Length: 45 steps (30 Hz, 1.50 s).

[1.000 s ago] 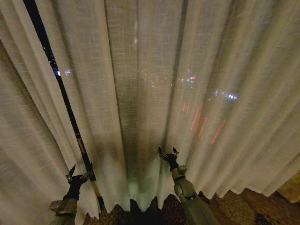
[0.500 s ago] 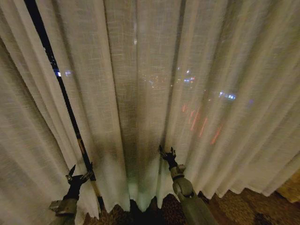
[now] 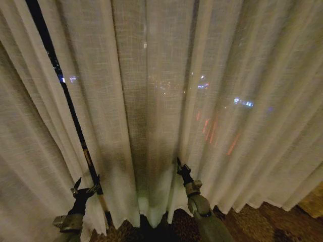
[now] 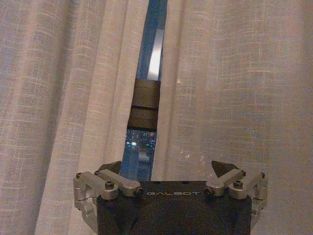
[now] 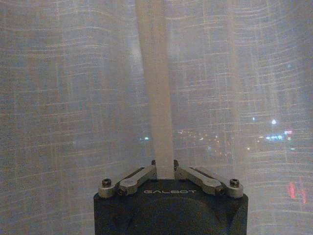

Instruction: Open the curtains by pulling them apart, changing their state from closed to fully open.

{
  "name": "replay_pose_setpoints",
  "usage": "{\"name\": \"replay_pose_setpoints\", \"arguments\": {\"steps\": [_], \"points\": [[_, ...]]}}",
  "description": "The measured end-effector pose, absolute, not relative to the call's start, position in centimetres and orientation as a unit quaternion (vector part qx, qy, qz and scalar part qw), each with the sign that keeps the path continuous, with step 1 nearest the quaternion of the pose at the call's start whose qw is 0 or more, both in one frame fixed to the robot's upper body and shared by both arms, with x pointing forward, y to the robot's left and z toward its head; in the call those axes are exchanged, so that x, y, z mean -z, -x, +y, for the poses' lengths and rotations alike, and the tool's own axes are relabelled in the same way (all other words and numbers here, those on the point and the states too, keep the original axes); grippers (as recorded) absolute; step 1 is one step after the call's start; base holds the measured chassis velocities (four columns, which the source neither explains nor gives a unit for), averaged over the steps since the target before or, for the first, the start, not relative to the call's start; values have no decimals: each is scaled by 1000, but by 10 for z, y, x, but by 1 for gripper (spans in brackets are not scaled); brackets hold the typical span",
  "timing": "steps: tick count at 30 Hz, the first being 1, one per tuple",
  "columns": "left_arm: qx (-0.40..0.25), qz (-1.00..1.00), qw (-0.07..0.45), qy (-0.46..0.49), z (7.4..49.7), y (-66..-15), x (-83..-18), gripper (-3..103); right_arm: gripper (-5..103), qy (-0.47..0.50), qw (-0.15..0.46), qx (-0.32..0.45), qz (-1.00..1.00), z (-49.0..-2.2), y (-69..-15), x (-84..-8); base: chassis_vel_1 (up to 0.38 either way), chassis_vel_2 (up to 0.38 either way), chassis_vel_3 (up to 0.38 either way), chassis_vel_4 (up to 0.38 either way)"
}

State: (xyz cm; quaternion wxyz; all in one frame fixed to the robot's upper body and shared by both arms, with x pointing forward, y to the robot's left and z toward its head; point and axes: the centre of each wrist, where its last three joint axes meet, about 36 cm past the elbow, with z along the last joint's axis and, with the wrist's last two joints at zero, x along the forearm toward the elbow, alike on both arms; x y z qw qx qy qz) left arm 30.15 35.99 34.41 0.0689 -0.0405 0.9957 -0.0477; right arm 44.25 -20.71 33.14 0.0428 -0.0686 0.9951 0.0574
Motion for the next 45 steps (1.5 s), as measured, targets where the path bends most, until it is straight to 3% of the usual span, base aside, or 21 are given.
{"name": "replay_pose_setpoints", "arguments": {"steps": [17, 29, 45], "points": [[48, 996, 69, 40, 360, -302, -344, 100, 0, 131, 65, -36, 989, -215, -433, -320, 0, 0, 0, 0], [48, 996, 69, 41, 360, -302, -344, 100, 0, 112, 54, -43, 991, -227, -434, -322, -15, -22, 16, 23], [48, 996, 69, 40, 360, -302, -344, 100, 0, 95, 51, -45, 993, -240, -425, -322, -227, -226, 232, 216]]}}
